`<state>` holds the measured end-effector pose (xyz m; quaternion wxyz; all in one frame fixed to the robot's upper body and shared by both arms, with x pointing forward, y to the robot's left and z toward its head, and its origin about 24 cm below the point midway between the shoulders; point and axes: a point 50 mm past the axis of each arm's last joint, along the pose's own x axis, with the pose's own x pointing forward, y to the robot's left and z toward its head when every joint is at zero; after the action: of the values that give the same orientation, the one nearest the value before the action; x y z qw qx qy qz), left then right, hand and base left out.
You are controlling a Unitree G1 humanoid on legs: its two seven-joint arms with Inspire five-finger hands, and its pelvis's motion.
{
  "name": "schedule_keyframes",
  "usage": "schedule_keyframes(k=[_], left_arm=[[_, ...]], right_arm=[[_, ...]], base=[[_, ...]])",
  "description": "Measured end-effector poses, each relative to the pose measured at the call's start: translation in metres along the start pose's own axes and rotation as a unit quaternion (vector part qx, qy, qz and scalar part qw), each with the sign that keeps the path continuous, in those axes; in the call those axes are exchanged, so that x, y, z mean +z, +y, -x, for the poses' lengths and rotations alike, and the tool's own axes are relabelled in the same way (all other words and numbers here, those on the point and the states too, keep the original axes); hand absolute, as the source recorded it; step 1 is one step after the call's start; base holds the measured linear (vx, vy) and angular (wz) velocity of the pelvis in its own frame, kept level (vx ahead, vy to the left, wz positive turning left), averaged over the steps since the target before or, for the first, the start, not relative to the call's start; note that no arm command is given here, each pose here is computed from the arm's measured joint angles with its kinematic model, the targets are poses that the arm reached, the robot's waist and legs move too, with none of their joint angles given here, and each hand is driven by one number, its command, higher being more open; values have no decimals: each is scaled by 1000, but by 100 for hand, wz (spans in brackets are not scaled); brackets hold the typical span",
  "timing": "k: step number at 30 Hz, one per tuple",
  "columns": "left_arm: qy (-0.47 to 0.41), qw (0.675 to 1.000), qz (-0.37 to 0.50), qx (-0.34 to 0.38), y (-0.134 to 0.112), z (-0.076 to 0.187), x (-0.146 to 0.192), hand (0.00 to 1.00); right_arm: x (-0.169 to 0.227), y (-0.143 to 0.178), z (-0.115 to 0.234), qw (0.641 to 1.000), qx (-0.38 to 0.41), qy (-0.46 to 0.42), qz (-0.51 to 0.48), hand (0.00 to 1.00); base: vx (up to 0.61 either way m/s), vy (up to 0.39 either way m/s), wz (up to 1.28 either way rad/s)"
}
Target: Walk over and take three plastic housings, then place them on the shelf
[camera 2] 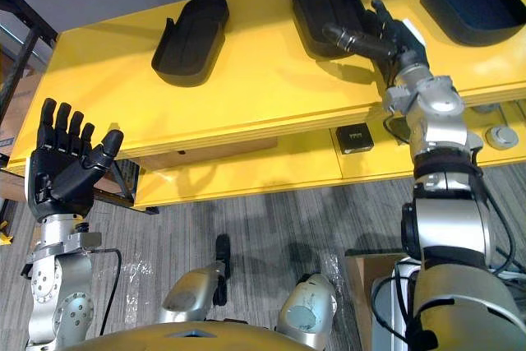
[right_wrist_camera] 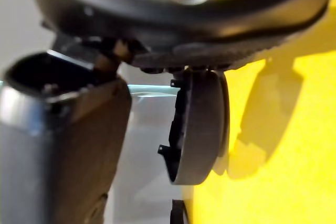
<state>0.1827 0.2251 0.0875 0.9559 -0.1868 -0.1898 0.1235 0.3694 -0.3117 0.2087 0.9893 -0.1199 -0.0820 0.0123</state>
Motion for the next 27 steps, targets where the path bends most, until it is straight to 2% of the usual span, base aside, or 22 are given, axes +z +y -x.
schedule_keyframes(k=[11, 18, 19, 21, 24, 26, 27], left_arm=[[-1, 1000, -1, -8, -1, 0, 3, 100], [2, 1000, -4, -15, -2, 3, 3, 100], [4, 999, -29, -17, -4, 2, 2, 100], [10, 999, -43, -15, -4, 2, 1, 100], [19, 999, -45, -8, -5, 2, -2, 100], [20, 996, -85, -15, -7, 1, -2, 100], [24, 993, -113, -19, -7, -6, -1, 100]], right_arm=[[-32, -3, 27, 1000, -14, 22, 0, 100], [-50, 14, 38, 999, -49, 19, 9, 100], [-22, 18, 40, 981, -145, -76, 103, 100], [3, 14, 44, 955, -204, -156, 147, 100], [24, 15, 49, 936, -231, -214, 158, 100], [38, 29, 60, 908, -262, -265, 190, 100], [47, 48, 82, 884, -273, -319, 204, 100]], base=[[36, 46, 0], [9, -5, -7], [5, -49, -7], [-1, -26, -4], [0, 0, 0], [0, -18, -5], [3, -24, -14]])
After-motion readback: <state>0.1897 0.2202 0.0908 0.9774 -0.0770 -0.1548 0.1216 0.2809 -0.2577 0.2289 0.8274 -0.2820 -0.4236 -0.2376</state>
